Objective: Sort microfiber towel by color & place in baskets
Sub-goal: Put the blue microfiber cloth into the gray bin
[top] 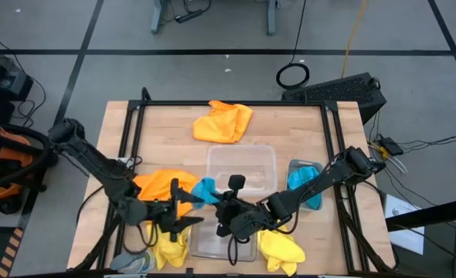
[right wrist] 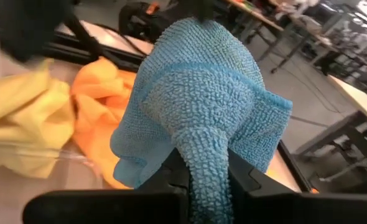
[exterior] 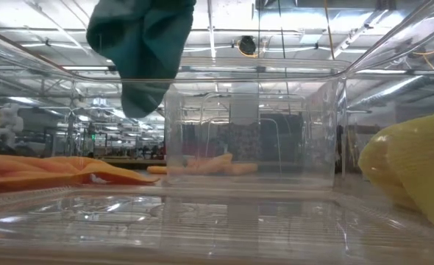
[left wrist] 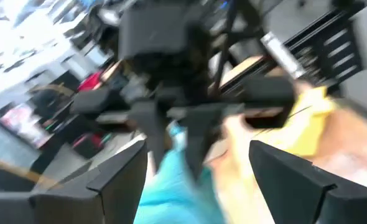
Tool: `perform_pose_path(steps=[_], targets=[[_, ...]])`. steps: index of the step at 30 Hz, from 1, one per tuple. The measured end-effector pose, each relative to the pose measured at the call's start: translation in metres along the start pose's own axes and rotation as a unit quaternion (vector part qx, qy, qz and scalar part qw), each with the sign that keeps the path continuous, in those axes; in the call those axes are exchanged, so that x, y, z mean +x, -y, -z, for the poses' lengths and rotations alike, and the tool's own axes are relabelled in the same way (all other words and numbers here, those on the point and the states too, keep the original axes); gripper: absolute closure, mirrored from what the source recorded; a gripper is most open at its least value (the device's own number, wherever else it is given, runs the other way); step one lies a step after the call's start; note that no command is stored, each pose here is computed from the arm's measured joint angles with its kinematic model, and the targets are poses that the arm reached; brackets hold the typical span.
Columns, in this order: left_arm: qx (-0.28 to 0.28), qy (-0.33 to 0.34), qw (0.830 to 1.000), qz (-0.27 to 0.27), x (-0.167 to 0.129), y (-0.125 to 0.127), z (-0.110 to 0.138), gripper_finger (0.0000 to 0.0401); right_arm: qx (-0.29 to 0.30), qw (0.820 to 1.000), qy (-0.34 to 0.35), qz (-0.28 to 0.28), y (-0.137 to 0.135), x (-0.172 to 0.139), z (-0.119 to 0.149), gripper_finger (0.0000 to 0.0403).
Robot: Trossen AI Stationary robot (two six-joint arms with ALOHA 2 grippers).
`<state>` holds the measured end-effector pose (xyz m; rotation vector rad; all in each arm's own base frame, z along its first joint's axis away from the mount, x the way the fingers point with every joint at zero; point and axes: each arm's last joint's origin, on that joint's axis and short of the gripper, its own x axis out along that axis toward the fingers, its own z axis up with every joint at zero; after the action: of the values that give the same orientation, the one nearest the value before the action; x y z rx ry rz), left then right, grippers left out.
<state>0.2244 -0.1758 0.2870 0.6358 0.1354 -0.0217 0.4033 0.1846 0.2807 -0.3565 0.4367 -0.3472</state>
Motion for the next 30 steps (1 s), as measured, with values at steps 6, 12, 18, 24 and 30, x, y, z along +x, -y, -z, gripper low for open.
perform_pose_path(steps=[6, 12, 18, 24, 30], targets=[[-0.007, -0.053, 0.998, -0.011, 0.009, -0.004, 0.015, 0.0114, -0.002, 1.000, -0.001, -0.005, 0.000, 0.000, 0.000, 0.0372], [-0.015, -0.112, 0.994, -0.002, 0.012, -0.004, 0.030, 0.0116, -0.013, 1.000, 0.000, -0.010, -0.005, -0.004, 0.001, 0.0371], [-0.010, -0.116, 0.993, -0.005, 0.012, -0.005, 0.031, 0.0146, -0.017, 1.000, -0.003, -0.011, -0.005, -0.004, 0.002, 0.0371], [-0.008, -0.116, 0.993, 0.005, 0.012, -0.004, 0.032, 0.0266, -0.003, 1.000, -0.007, -0.012, -0.006, -0.005, 0.003, 0.0362], [-0.004, -0.107, 0.994, 0.017, 0.012, -0.005, 0.027, 0.0383, 0.001, 1.000, -0.012, -0.014, -0.011, -0.011, 0.005, 0.0286]])
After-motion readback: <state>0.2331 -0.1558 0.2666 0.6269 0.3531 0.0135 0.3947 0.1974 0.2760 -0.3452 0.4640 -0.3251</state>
